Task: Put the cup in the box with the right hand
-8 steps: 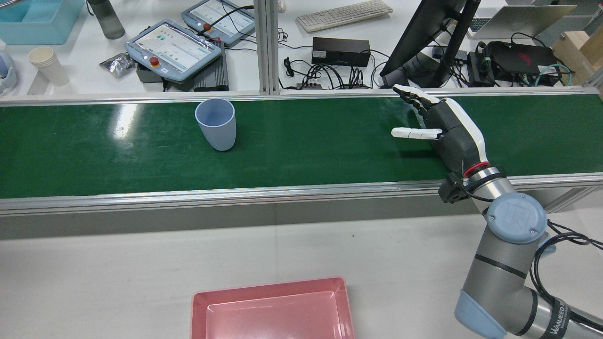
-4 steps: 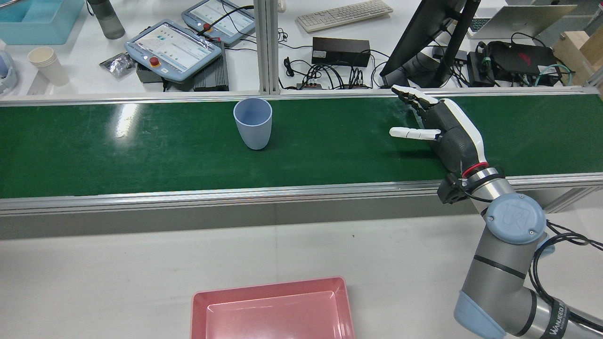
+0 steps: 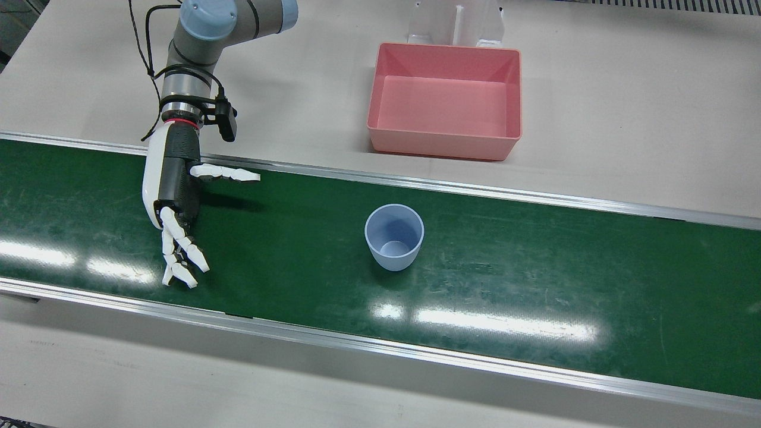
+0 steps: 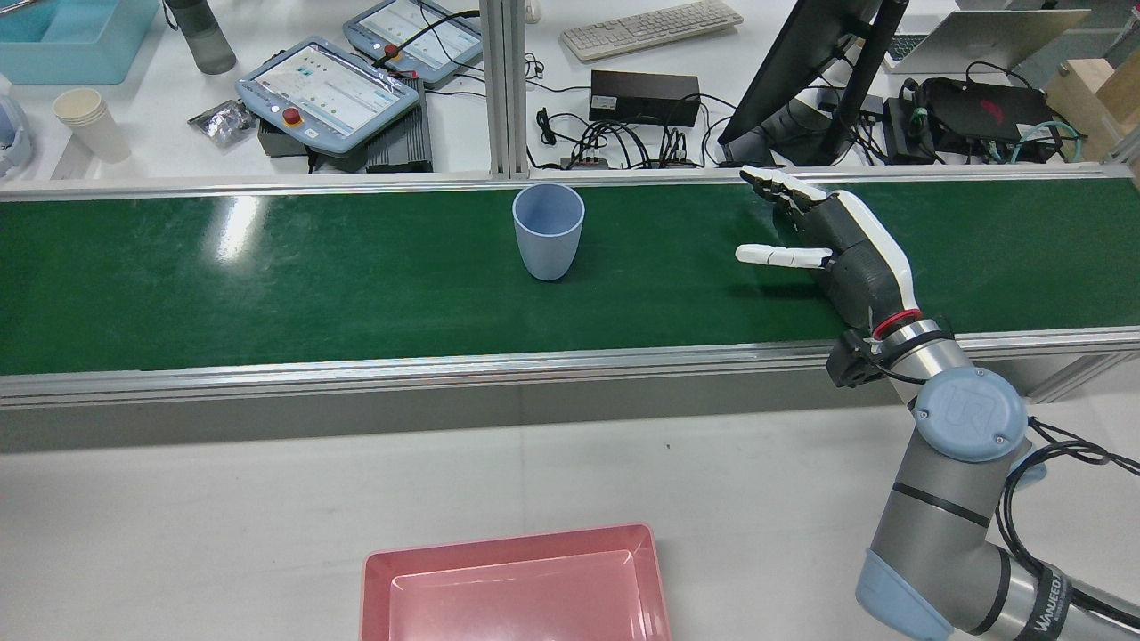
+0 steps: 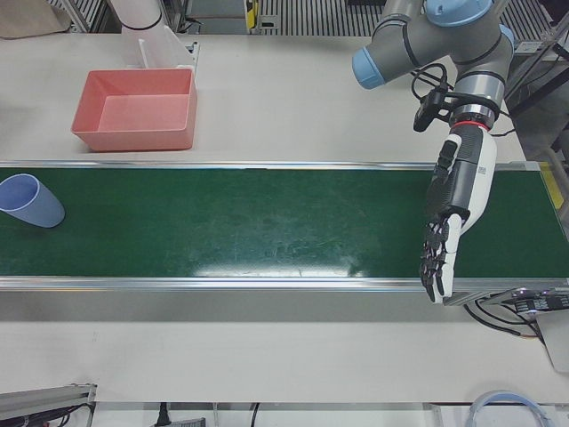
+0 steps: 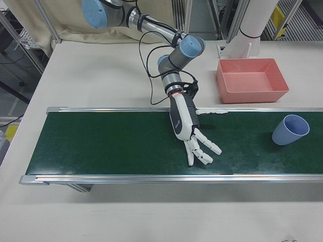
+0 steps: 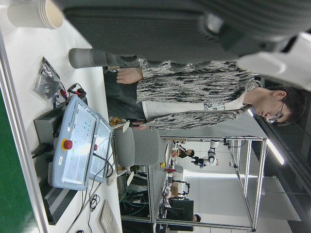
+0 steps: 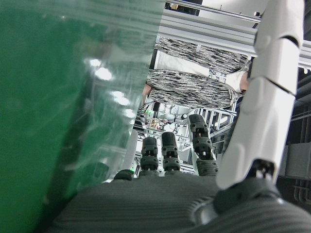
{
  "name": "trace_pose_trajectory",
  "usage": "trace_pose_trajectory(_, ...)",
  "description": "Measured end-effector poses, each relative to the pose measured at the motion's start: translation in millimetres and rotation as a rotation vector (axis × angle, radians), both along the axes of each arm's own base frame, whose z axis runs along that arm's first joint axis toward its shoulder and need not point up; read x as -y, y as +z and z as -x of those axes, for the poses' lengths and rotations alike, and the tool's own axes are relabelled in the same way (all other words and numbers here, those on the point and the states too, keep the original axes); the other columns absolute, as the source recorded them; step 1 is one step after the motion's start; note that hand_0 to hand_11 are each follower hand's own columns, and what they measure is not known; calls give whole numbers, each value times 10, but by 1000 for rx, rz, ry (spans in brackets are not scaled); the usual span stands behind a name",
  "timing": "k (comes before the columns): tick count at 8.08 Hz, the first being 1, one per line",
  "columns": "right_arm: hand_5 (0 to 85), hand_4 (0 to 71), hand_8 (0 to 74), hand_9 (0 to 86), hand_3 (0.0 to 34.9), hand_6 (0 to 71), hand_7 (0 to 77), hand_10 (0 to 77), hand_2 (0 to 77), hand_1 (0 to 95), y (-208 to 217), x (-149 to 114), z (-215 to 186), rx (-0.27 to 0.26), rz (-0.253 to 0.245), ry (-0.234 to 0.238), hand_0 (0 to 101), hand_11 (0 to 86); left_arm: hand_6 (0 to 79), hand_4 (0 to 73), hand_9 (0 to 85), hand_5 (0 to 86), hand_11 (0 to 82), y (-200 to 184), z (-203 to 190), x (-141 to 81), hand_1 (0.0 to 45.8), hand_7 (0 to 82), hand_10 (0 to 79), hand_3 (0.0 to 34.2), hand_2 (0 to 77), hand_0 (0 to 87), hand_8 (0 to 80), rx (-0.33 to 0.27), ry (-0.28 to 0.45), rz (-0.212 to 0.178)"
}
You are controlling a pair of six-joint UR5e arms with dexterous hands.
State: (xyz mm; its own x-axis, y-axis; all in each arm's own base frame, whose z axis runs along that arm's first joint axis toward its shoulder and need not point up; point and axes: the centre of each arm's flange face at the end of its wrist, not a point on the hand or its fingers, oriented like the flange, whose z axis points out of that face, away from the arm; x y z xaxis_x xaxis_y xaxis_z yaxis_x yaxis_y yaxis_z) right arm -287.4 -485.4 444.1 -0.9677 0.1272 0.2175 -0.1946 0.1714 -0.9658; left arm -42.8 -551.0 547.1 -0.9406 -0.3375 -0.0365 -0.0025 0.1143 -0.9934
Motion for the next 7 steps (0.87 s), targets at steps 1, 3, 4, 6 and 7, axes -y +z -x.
trace_pose_trajectory(1, 71, 33, 109, 153, 2, 60, 256, 5, 71, 185, 3, 1, 1, -1, 0, 0, 511, 5, 5, 11, 0, 5, 0, -1, 1, 0, 5, 5, 0, 0, 11, 0, 0, 0, 0, 0)
trace_pose_trajectory(3, 71, 44, 109, 153, 2, 60, 267, 5, 87, 185, -7, 6, 7, 0, -1, 1, 510, 5, 5, 11, 0, 5, 0, -1, 2, 1, 5, 5, 0, 0, 11, 0, 0, 0, 0, -1)
trace_pose_trajectory(4, 71, 60, 109, 153, 2, 60, 267, 5, 87, 191, -9, 6, 8, 0, -1, 0, 508, 5, 5, 11, 0, 5, 0, -1, 2, 1, 5, 5, 0, 0, 11, 0, 0, 0, 0, -1)
trace_pose_trajectory(6, 71, 60, 109, 153, 0, 33, 278, 5, 87, 191, -14, 6, 14, -7, -3, 1, 508, 5, 5, 11, 0, 0, 0, -1, 2, 1, 5, 5, 0, 0, 11, 0, 0, 0, 0, -1)
trace_pose_trajectory(7, 71, 60, 109, 153, 0, 33, 278, 5, 87, 191, -17, 4, 20, -11, -4, 1, 508, 5, 5, 11, 0, 0, 0, -1, 2, 1, 5, 5, 0, 0, 11, 0, 0, 0, 0, -1)
